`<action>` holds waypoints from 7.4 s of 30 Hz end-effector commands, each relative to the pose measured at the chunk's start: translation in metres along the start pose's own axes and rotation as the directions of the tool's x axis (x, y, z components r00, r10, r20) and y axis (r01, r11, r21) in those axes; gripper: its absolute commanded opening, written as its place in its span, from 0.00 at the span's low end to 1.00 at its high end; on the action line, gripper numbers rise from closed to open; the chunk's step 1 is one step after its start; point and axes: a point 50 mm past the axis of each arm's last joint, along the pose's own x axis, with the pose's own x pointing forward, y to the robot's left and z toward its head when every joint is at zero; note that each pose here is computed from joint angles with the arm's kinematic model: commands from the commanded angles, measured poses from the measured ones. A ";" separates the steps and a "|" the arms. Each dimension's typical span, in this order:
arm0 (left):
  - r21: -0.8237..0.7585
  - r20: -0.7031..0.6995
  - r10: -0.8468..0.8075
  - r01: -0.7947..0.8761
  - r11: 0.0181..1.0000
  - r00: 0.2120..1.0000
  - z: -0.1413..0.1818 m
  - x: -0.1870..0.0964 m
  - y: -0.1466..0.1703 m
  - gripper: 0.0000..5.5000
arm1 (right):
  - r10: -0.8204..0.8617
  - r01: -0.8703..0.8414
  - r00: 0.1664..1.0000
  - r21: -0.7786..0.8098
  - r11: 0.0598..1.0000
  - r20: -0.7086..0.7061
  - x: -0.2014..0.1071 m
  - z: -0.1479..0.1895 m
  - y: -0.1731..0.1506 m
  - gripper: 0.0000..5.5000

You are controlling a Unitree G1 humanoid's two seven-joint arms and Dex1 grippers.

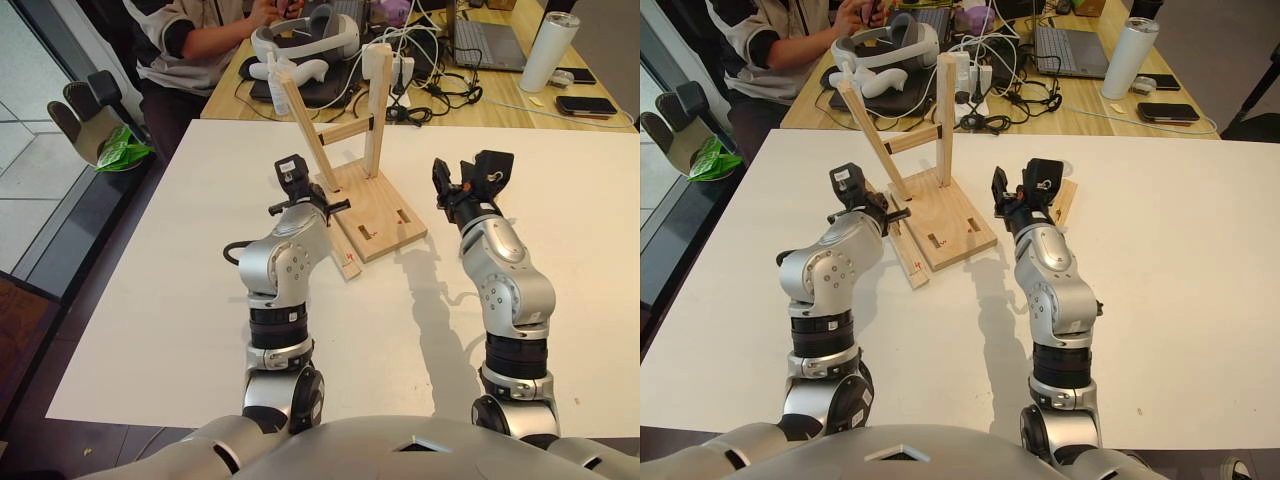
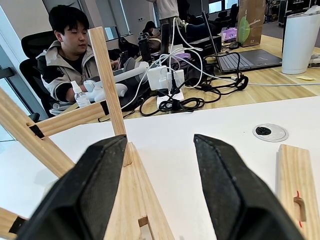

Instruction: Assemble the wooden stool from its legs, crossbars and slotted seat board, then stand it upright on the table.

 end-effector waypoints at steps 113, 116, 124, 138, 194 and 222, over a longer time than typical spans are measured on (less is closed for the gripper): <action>0.339 -0.068 0.133 -0.102 0.935 0.989 -0.004 -0.005 0.107 0.07 | -0.043 0.043 0.995 0.007 0.999 0.092 0.007 0.020 -0.006 0.45; 0.300 -0.029 0.109 -0.095 0.949 0.994 -0.004 -0.004 0.111 0.07 | -0.039 0.039 0.995 0.005 0.999 0.091 0.008 0.020 -0.006 0.45; 0.295 -0.041 0.123 -0.106 0.950 0.992 -0.034 -0.007 0.145 0.07 | -0.033 0.034 0.996 -0.006 0.999 0.086 0.008 0.021 -0.007 0.45; 0.312 -0.135 -0.050 0.090 0.946 0.990 -0.022 0.012 0.143 0.07 | -0.023 0.024 0.996 -0.011 1.000 0.083 0.009 0.022 -0.005 0.45; 0.406 0.301 -0.341 0.204 0.891 0.890 0.058 0.008 0.044 0.27 | 0.011 -0.009 0.997 -0.024 1.000 0.072 0.013 0.024 0.000 0.45; 0.356 0.544 -0.364 0.184 0.916 0.756 0.125 -0.024 0.033 0.27 | 0.025 -0.023 0.997 -0.028 0.999 0.069 0.013 0.024 0.002 0.45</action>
